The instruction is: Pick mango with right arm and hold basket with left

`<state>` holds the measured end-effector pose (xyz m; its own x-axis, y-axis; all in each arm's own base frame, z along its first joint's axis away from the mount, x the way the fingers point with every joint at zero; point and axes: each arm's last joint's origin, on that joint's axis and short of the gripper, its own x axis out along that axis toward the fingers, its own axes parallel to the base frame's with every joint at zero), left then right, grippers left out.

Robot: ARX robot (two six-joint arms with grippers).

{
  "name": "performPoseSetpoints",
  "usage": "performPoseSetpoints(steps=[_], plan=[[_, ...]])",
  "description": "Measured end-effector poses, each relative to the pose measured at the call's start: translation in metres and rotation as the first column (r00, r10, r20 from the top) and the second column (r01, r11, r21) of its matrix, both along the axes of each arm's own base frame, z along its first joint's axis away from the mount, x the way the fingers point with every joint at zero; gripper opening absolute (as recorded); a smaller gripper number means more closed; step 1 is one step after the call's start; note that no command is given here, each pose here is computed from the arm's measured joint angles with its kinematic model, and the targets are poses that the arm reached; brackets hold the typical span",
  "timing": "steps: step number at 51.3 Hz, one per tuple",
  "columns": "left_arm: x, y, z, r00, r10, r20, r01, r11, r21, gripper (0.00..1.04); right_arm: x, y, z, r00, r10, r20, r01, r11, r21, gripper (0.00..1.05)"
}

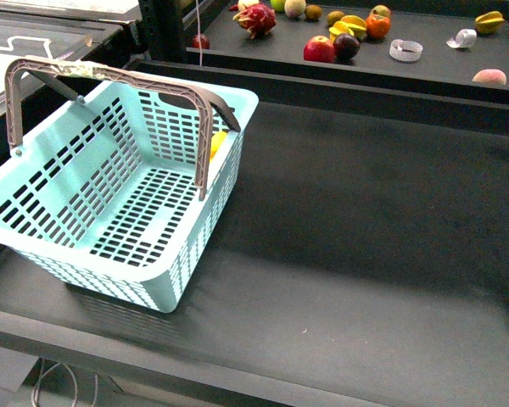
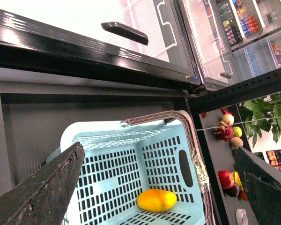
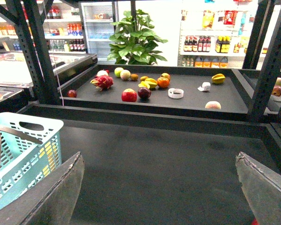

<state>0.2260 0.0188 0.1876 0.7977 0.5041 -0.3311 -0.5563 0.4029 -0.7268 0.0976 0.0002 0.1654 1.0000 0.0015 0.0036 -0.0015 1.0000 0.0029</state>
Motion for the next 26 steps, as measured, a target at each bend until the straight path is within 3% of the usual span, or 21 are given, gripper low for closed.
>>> performPoseSetpoints(steps=[8, 10, 12, 13, 17, 21, 23, 26], plan=[[0.000, 0.000, -0.001, 1.000, -0.013, -0.002, 0.013, 1.000, -0.003, 0.97, 0.000, 0.000, 0.000, 1.000, 0.000, 0.000, 0.000, 1.000, 0.000, 0.96], [0.000, 0.003, -0.006, 0.981, -0.190, 0.032, 0.188, 0.981, 0.053, 0.89, 0.000, 0.000, 0.000, 1.000, 0.000, 0.000, 0.000, 1.000, 0.000, 0.96], [-0.004, 0.003, -0.010, 0.946, -0.321, 0.039, 0.312, 0.938, 0.152, 0.83, 0.000, 0.000, 0.000, 1.000, 0.000, 0.000, 0.000, 1.000, 0.000, 0.96], [-0.009, 0.001, -0.013, 0.905, -0.423, 0.044, 0.401, 0.884, 0.241, 0.78, 0.000, 0.000, 0.000, 1.000, 0.000, 0.000, 0.000, 1.000, 0.000, 0.96], [-0.019, -0.004, -0.013, 0.818, -0.576, -0.017, 0.510, 0.710, 0.486, 0.66, 0.000, 0.000, 0.000, 1.000, 0.000, 0.000, 0.000, 1.000, 0.000, 0.96], [-0.031, -0.008, -0.008, 0.798, -0.590, -0.122, 0.505, 0.545, 0.669, 0.49, 0.000, 0.000, 0.000, 1.000, 0.002, 0.000, -0.002, 1.000, 0.000, 0.96], [-0.038, -0.013, -0.010, 0.813, -0.557, -0.168, 0.490, 0.501, 0.713, 0.38, 0.000, 0.000, 0.000, 1.000, 0.001, 0.000, -0.001, 1.000, 0.000, 0.96], [-0.046, -0.018, -0.013, 0.794, -0.570, -0.208, 0.512, 0.444, 0.735, 0.22, 0.000, 0.000, 0.000, 1.000, 0.000, 0.000, 0.000, 1.000, 0.000, 0.96]])
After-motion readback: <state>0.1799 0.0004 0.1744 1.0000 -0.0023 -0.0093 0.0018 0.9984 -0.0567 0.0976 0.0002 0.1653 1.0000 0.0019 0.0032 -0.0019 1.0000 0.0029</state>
